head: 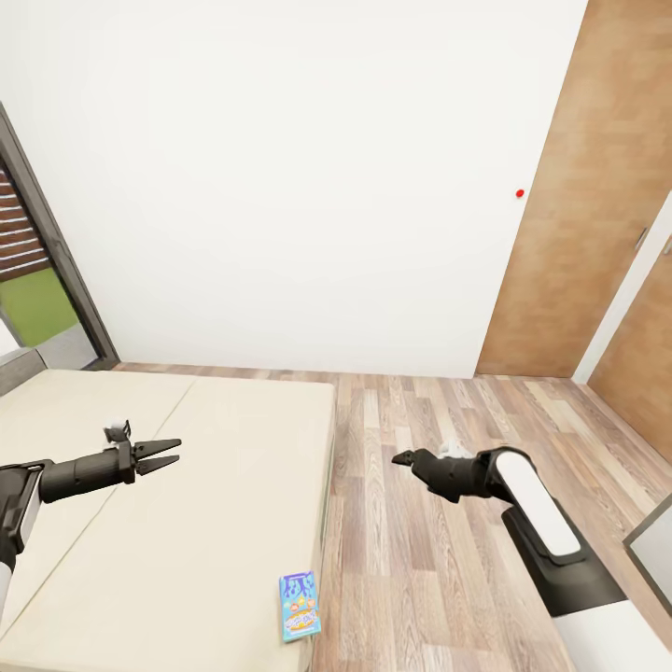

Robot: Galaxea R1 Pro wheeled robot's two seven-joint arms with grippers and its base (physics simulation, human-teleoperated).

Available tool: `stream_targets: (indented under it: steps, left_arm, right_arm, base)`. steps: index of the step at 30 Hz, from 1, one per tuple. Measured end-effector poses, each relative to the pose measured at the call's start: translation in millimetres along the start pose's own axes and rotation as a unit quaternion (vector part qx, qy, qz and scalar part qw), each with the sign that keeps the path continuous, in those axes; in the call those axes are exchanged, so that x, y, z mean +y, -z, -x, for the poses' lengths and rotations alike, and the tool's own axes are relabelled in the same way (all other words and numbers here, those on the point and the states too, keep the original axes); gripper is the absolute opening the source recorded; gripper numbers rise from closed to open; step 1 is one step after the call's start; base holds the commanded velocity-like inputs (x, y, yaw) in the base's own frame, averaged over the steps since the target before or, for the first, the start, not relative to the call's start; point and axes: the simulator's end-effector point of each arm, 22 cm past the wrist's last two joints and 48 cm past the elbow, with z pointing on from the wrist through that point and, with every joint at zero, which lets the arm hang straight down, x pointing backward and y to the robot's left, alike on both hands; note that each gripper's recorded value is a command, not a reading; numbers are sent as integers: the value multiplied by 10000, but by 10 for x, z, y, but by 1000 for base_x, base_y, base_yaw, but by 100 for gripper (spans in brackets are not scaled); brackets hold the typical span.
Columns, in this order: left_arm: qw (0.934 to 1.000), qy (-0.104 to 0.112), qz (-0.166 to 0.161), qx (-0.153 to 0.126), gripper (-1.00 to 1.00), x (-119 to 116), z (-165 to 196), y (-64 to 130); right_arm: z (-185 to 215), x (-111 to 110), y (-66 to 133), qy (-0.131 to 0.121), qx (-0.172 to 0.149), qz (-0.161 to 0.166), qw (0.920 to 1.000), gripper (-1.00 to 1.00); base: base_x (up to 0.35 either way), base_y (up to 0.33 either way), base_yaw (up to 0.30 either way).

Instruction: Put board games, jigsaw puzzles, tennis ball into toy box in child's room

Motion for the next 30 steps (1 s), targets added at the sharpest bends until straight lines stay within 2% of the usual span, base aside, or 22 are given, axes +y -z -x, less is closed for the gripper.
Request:
stream_targets:
  steps: [5, 14, 23, 30]
  left_arm:
    - [10000, -14, 1, 1, 100, 0, -1, -1]
    - [10000, -27, 6, 3, 100, 2, -1, 0]
    - [10000, -32, -2, -9, 100, -1, 3, 1]
    - [10000, -57, -14, -15, 100, -5, 3, -5]
  right_arm:
    - [26, 21, 35, 138, -136, 17, 9998, 100]
    - [73, -102, 35, 337, -308, -239, 9987, 100]
    - [103, -98, 48, 370, -368, -241, 9983, 100]
    - [120, -45, 62, 377, -396, -121, 9984, 100]
  base:
    - [0, 0, 0]
    - [0, 0, 0]
    - [0, 0, 0]
    - [0, 0, 0]
